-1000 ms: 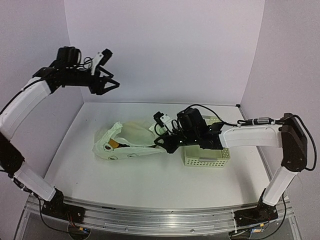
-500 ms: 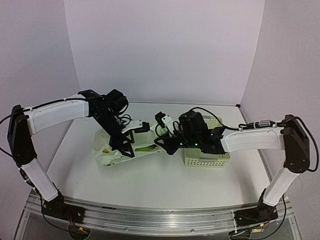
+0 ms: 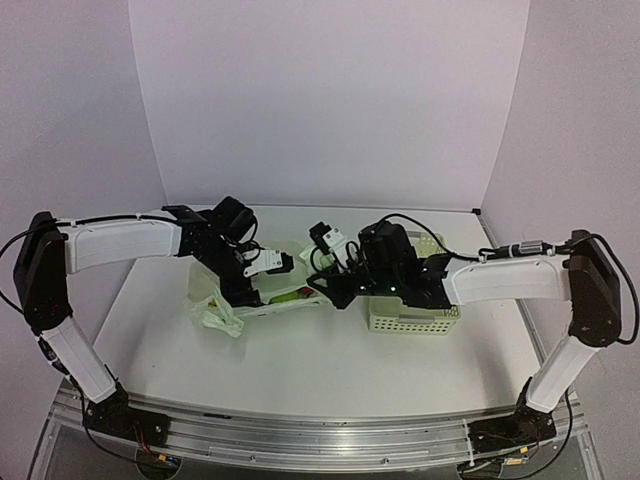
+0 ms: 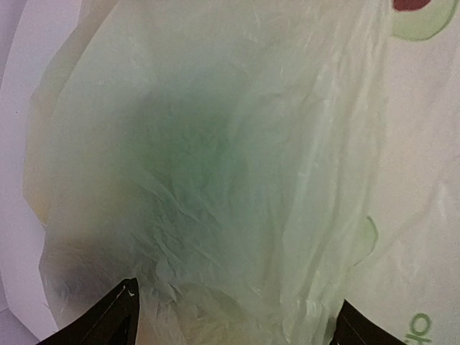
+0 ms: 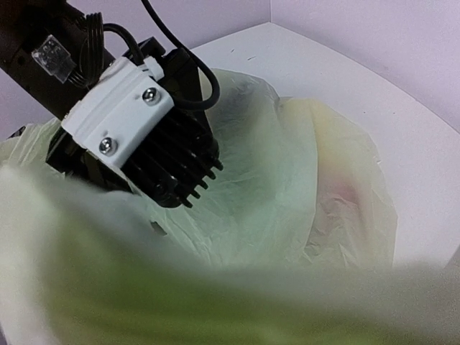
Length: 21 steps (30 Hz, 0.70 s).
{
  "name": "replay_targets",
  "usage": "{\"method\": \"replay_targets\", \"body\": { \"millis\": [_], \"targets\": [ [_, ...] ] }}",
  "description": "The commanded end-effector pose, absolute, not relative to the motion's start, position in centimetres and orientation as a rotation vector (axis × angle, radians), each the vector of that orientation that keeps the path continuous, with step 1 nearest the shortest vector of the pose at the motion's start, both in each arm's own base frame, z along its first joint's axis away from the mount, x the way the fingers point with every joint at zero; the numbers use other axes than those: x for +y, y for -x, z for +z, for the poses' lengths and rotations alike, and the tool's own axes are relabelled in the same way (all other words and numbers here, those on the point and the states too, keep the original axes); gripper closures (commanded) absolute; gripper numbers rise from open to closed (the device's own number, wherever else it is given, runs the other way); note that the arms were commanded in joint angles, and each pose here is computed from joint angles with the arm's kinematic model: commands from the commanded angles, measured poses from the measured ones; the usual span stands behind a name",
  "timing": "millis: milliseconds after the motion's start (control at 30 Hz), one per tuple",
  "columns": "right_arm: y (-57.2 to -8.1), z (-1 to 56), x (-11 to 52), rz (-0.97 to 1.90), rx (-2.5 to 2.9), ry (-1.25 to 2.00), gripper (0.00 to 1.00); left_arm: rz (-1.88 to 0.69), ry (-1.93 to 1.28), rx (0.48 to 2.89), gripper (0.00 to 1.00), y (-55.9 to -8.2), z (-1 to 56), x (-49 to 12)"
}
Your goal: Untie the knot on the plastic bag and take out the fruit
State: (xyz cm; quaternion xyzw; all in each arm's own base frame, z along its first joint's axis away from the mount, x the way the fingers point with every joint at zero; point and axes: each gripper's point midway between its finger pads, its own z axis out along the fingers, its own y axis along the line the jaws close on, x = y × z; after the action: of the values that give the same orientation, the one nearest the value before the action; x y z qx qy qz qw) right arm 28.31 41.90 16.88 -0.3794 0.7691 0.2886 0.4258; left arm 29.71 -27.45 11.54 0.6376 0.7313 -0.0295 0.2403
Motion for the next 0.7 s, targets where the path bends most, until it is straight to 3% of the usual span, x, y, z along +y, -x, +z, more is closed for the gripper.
{"method": "replay_targets", "body": {
  "millis": [0, 133, 167, 333, 400, 567, 667],
  "targets": [
    [-27.9, 19.7, 41.7, 0.744, 1.846, 0.922, 0.85, 0.152, -1.717, 1.859, 0.3, -32.3, 12.6, -26.0],
    [-28.1, 20.1, 40.4, 0.691, 1.839, 0.897, 0.8, 0.267, -1.647, 1.764, 0.91, -34.3, 14.7, -25.6],
    [-28.1, 20.3, 40.0, 0.675, 1.838, 0.884, 0.77, 0.283, -1.61, 1.741, 0.99, -34.9, 15.9, -25.8],
    [-27.9, 23.7, 37.9, 0.569, 1.828, 0.899, 0.43, 0.233, -1.418, 1.682, 1.0, -36.3, 22.1, -27.0],
    [-27.2, 26.2, 37.5, 0.516, 1.806, 0.923, 0.34, 0.158, -1.388, 1.696, 1.0, -35.7, 23.3, -27.4],
    [-23.3, 33.9, 39.8, 0.443, 1.54, 1.053, 0.32, 0.016, -1.374, 1.764, 1.0, -34.1, 23.0, -28.0],
    [-22.2, 35.4, 41.1, 0.488, 1.49, 1.066, 0.31, 0.01, -1.342, 1.794, 1.0, -34.4, 22.6, -28.0]
  ]
}}
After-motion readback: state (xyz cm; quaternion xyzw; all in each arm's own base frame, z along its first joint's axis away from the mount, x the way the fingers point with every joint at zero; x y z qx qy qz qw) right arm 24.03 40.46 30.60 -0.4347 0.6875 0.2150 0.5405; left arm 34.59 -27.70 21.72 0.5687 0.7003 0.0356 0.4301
